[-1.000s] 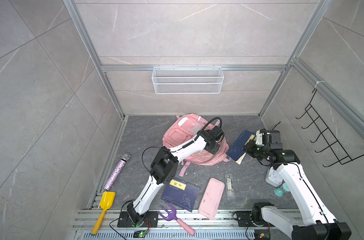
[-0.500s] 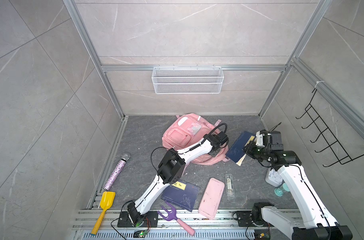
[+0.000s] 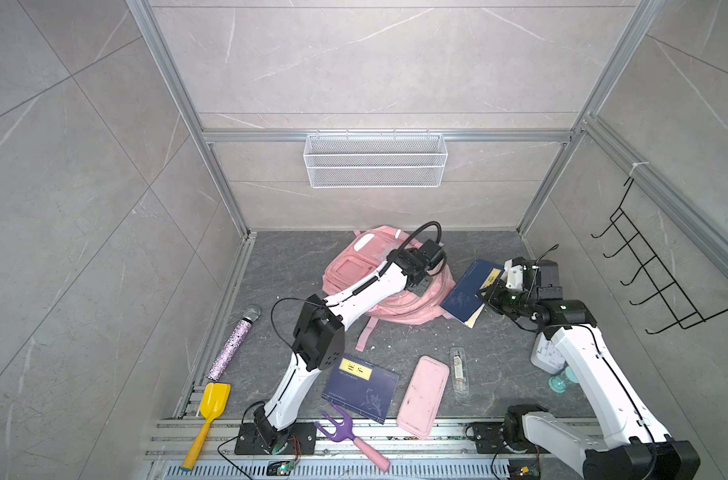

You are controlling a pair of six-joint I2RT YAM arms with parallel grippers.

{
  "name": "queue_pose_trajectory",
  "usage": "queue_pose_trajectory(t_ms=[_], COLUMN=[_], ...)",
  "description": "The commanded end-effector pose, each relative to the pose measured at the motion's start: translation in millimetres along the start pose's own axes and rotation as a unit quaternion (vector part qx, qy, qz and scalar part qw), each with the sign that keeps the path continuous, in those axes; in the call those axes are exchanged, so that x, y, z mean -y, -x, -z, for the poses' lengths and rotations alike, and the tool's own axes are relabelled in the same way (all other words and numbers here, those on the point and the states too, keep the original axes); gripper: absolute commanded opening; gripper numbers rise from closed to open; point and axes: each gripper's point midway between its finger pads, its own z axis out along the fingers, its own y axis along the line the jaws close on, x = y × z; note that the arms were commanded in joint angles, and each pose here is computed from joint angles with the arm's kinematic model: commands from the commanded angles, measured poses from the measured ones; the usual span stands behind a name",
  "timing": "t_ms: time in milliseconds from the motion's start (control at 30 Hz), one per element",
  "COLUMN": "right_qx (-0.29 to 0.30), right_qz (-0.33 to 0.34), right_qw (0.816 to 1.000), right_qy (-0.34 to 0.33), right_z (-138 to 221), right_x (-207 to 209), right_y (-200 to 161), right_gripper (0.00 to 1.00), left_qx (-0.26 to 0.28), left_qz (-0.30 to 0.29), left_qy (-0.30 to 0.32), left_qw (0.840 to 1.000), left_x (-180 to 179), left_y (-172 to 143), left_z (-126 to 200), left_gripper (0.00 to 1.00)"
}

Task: Pack books, pencil case, and school supplies into a backpack
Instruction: Open the student bag at the center of the table, then place the book in the student bag.

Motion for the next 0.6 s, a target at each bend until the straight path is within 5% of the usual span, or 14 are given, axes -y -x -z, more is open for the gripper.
queue_pose_trajectory(t_ms=[0, 233, 567], right_qx=[-0.002, -0.012, -0.041], right_qz=[-0.009, -0.024, -0.024], right_qw=[0.999, 0.997, 0.992], right_qy=[0.036, 0.066, 0.115], right_z=[-9, -19, -48], right_x=[-9, -18, -51], right_y=[1, -3, -13], right_gripper=[0.0, 0.0, 0.0], left_qx=[0.082, 0.114, 0.152], left_qz=[0.059, 0.15, 0.205], left_qy=[-0.032, -0.133, -0.21], left_qw=[0.994, 0.973, 0.944], left_x=[-28, -50, -68], left_y=[37, 38, 55], left_z=[57, 75, 104], left_gripper=[0.0, 0.0, 0.0])
